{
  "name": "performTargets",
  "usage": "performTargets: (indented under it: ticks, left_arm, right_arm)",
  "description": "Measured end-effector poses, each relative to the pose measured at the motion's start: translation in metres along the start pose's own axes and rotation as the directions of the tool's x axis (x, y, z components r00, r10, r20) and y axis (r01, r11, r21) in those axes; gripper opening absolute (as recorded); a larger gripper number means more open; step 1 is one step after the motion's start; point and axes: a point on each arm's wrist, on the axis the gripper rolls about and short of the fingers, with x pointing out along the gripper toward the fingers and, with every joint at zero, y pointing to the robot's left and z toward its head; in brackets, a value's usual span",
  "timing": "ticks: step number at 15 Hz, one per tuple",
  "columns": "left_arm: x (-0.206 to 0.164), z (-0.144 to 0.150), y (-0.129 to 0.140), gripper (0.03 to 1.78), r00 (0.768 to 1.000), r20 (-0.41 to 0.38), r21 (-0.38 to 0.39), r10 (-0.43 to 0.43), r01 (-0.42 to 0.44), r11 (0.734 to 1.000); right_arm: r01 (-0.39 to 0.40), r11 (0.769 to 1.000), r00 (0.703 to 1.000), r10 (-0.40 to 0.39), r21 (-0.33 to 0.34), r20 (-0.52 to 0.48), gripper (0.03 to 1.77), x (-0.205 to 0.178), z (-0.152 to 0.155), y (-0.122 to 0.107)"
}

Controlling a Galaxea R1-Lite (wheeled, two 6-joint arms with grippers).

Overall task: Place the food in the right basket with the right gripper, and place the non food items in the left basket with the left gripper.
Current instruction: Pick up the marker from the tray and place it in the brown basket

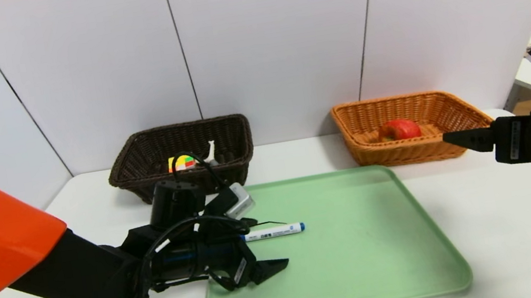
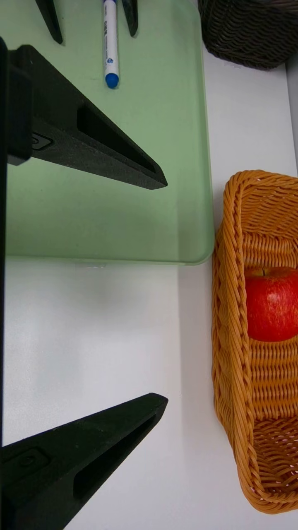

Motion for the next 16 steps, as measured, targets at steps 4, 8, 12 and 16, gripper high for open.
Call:
performTargets:
  ticks: [4,8,12,16]
  left_arm:
    - [0.0006,-0.0003,-0.0013,1.54,1.000,-0.002,0.000,-0.002,0.002,1.000]
    - [0.0009,-0.0001,-0.0022,1.03,1.000,-0.003,-0.002,-0.006,0.006,1.000]
    - [0.0002,0.0004,-0.0020,0.62,1.000,-0.001,-0.002,-0.005,0.005,1.000]
    - [-0.0001,0.0009,-0.0018,0.24,1.000,0.002,-0.002,-0.003,0.003,1.000]
  right_arm:
    - [-0.001,1.000,1.000,0.001,0.000,0.007,1.70,-0.0007,0.0017,0.0003]
    - [-0.001,1.000,1.000,0.001,0.000,0.005,1.70,-0.0006,0.0012,0.0002]
    - [-0.002,1.000,1.000,0.002,0.001,0.008,1.70,-0.0008,0.0019,0.0003]
    - [-0.003,1.000,1.000,0.003,0.002,0.008,1.70,-0.0008,0.0022,0.0004]
